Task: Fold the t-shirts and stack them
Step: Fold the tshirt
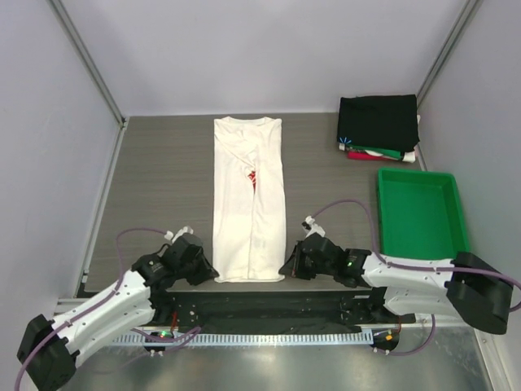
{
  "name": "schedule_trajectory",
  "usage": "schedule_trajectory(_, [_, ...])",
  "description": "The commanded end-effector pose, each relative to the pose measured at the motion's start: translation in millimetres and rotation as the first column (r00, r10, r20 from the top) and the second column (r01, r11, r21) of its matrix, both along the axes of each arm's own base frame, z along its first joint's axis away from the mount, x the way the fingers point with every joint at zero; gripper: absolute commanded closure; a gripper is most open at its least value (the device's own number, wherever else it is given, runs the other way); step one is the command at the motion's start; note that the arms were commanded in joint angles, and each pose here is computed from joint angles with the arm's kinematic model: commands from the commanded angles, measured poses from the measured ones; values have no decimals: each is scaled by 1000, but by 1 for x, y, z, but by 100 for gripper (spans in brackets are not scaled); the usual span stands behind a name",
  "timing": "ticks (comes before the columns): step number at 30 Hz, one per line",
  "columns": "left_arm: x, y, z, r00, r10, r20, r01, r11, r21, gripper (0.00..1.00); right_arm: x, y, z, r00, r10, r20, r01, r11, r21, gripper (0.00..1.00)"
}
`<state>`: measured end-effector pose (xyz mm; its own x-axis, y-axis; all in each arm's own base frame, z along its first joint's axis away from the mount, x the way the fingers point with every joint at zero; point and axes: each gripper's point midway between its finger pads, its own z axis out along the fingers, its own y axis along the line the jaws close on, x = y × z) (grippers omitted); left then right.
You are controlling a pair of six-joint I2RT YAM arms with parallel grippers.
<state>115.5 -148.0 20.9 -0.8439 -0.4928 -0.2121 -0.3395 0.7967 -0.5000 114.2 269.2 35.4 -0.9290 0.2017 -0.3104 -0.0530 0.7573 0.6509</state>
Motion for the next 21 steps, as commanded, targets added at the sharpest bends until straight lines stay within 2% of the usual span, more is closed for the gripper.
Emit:
schedule_trajectory(1, [7,-9,28,999,1,51,-2,1000,6,100,5,-4,22,998,-28,47,27,1000,12,99])
schedule_trajectory(5, [24,-15,65,992,-13,123,10,1000,24,100,17,-8,47,993,-54,109,54,999,4,99])
schedule_trajectory(8, [39,-4,75,986,-20,168,-3,991,135,100,41,-13,65,983,-86,162,89,996,-10,99])
schedule_trajectory(9, [49,-7,94,978,-17,208,-13,990,139,100,49,-16,68,980,-100,171,103,995,-10,99])
schedule_trajectory(10, [56,0,93,976,-29,216,-18,977,212,100,55,-14,77,980,-76,181,78,997,-2,99])
schedule_trajectory(11, [65,1,101,973,-27,231,-26,974,224,100,75,-25,82,974,-130,188,132,991,3,99])
schedule_trajectory(15, [108,-13,137,959,-38,281,-26,975,221,100,118,-30,105,965,-127,231,132,991,-7,99])
schedule_trajectory(21, [173,-15,153,960,-34,279,-37,968,246,100,182,-25,123,956,-106,272,122,992,-43,99])
